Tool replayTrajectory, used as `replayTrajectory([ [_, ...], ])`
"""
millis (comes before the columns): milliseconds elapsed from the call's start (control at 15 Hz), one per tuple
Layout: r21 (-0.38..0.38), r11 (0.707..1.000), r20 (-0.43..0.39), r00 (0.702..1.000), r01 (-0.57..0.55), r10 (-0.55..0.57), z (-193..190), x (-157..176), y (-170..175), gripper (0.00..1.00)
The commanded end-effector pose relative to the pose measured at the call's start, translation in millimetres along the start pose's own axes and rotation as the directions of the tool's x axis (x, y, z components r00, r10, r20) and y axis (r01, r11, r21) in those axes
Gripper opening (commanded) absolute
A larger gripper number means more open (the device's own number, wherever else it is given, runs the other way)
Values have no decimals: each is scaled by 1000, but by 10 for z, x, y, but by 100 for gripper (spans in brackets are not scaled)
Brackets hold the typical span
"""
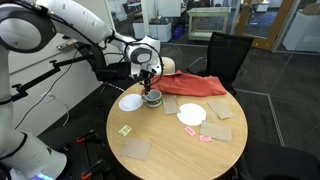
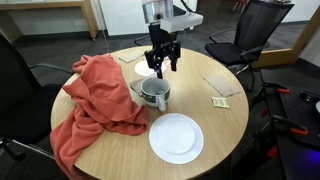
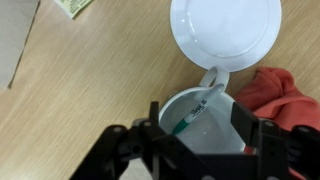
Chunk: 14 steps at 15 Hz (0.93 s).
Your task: Pick up the marker from the cup and put it on the table
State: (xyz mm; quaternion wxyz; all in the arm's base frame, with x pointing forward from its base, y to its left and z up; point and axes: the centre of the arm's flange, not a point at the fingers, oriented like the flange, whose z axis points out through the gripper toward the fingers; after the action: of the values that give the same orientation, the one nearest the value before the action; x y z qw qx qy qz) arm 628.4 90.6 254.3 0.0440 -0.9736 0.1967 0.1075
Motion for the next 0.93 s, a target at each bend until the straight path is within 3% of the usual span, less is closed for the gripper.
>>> replayTrajectory([
  [0,-21,999,-3,1000,-29,29,99,213,-90,74],
  [867,-25,999,9,999,-35,36,543,626,-287,68],
])
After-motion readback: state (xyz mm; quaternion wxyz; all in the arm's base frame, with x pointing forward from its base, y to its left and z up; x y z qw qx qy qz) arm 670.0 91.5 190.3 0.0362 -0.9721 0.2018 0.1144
